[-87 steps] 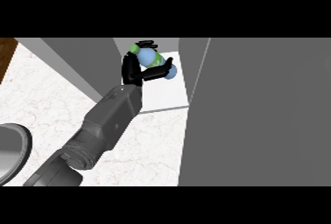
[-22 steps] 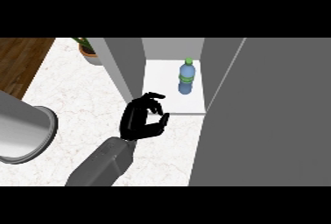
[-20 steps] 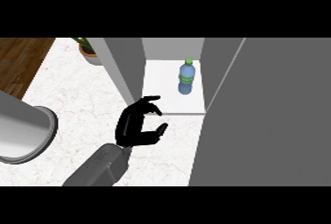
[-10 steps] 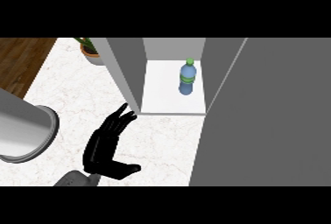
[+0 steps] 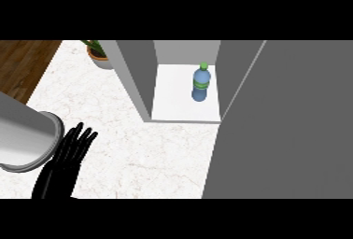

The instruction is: Pick up the bottled water, place it into the cabinet and close the cabinet

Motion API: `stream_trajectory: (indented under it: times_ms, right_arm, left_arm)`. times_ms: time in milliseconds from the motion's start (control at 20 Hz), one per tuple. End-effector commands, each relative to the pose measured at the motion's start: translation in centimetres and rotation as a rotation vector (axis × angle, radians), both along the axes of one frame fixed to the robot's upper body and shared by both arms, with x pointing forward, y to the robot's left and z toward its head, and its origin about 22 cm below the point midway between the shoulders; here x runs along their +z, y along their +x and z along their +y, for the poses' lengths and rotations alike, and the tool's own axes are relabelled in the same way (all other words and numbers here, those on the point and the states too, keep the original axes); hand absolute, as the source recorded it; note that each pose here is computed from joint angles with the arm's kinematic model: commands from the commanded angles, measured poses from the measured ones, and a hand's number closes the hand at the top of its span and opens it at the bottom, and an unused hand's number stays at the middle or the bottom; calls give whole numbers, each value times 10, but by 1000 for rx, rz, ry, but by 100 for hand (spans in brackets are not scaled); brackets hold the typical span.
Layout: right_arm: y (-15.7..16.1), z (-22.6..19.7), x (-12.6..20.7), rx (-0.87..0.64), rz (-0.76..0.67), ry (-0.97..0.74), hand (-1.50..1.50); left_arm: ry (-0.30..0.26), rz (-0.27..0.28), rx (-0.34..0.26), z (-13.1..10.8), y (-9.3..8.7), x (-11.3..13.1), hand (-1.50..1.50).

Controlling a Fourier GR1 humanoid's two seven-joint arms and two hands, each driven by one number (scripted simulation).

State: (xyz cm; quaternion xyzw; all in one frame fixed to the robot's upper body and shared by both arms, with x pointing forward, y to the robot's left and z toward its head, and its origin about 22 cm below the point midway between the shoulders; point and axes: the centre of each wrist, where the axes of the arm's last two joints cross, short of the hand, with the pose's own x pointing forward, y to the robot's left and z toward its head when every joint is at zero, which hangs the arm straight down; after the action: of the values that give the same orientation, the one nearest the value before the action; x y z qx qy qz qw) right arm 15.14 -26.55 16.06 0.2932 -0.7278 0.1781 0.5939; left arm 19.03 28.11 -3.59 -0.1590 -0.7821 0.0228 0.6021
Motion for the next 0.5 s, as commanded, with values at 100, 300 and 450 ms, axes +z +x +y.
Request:
stream_trajectory:
  times_ms: [100,300,450]
  right_arm:
    - [-38,40,37,59,-142,-101,150]
    - [-22,61,39,99,-159,-51,150]
    - [-14,80,39,157,-140,-57,150]
  left_arm:
    - [73,-43,25,40,-17,18,-150]
    - [72,-36,-5,50,-30,28,-150]
    - [78,-38,7,56,-32,35,-150]
